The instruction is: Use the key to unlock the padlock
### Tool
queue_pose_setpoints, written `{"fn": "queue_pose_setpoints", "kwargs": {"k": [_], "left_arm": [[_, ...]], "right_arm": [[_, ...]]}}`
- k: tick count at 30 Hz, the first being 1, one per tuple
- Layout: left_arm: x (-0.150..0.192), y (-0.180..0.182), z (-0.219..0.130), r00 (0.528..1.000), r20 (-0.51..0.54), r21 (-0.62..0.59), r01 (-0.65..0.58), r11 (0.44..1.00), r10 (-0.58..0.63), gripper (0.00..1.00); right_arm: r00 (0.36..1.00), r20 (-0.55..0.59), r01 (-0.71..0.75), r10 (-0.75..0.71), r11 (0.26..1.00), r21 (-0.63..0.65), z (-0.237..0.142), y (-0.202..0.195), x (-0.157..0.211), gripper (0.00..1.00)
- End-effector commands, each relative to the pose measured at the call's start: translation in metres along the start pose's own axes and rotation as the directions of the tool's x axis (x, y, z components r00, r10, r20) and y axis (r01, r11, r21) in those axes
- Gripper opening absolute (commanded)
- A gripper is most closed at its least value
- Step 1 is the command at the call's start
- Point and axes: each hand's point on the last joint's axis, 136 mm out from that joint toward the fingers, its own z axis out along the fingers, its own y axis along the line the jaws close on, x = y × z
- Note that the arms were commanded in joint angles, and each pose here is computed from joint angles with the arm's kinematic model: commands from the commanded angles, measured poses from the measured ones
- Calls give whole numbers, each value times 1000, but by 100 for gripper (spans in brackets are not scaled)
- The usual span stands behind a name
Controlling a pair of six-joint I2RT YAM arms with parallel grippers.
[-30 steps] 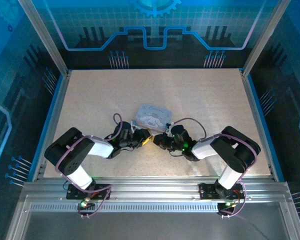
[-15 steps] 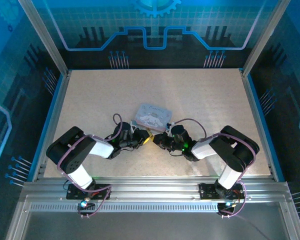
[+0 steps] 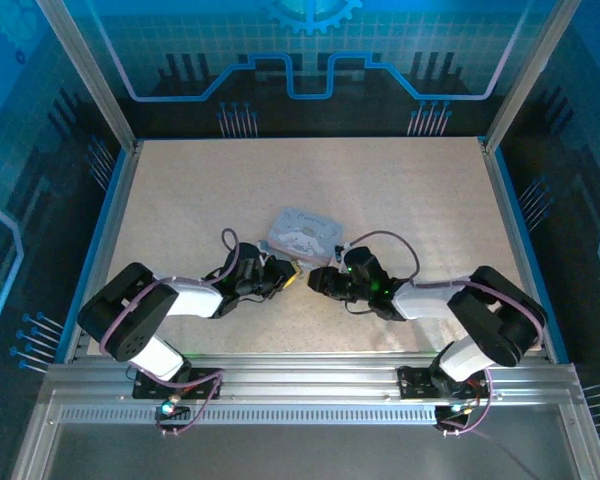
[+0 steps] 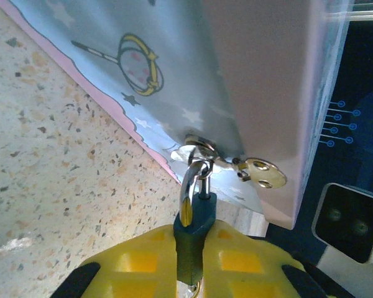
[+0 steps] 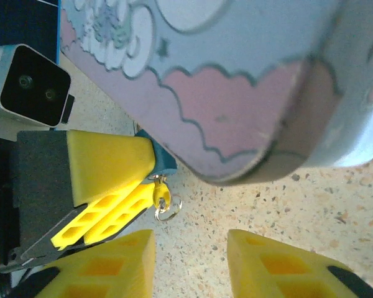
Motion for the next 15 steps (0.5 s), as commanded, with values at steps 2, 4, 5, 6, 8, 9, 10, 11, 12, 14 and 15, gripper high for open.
{"fn": "queue_pose_setpoints", "kwargs": {"k": [2, 4, 5, 6, 8, 9, 10, 11, 12, 14, 15], "left_arm": [[-3, -26, -3, 1000, -7, 34, 13, 999, -12, 13], [-3, -28, -4, 1000, -9, 40, 29, 999, -29, 13], [-3, -29, -4, 999, -10, 40, 41, 998, -40, 12], [-3, -29, -4, 999, -11, 42, 47, 998, -47, 12], [-2, -33, -6, 999, -12, 50, 52, 997, -52, 12], [-3, -34, -7, 999, -11, 49, 54, 997, -53, 12], [-3, -34, -8, 998, -8, 46, 59, 997, -58, 12], [-4, -35, -9, 998, -5, 42, 63, 997, -63, 12], [-3, -36, -10, 998, -4, 39, 67, 997, -67, 12], [-3, -38, -12, 997, -4, 32, 72, 997, -72, 12], [-3, -38, -13, 997, -4, 26, 78, 997, -78, 11]], "right_arm": [[964, -13, 265, -265, 961, 81, -14, 8, -6, 45], [928, -23, 372, -372, 922, 105, -21, 13, -11, 48], [899, -26, 437, -437, 893, 113, -24, 18, -14, 49], [873, -32, 487, -488, 864, 125, -27, 21, -16, 50], [798, -39, 600, -601, 787, 145, -35, 28, -21, 54], [764, -37, 642, -645, 751, 154, -38, 32, -23, 55], [720, -42, 689, -693, 706, 167, -41, 33, -24, 57], [675, -41, 730, -736, 660, 177, -44, 36, -26, 59], [634, -41, 764, -772, 617, 188, -46, 38, -27, 62], [545, -37, 823, -837, 527, 213, -52, 43, -30, 66], [507, -34, 844, -861, 488, 225, -55, 44, -32, 67]]}}
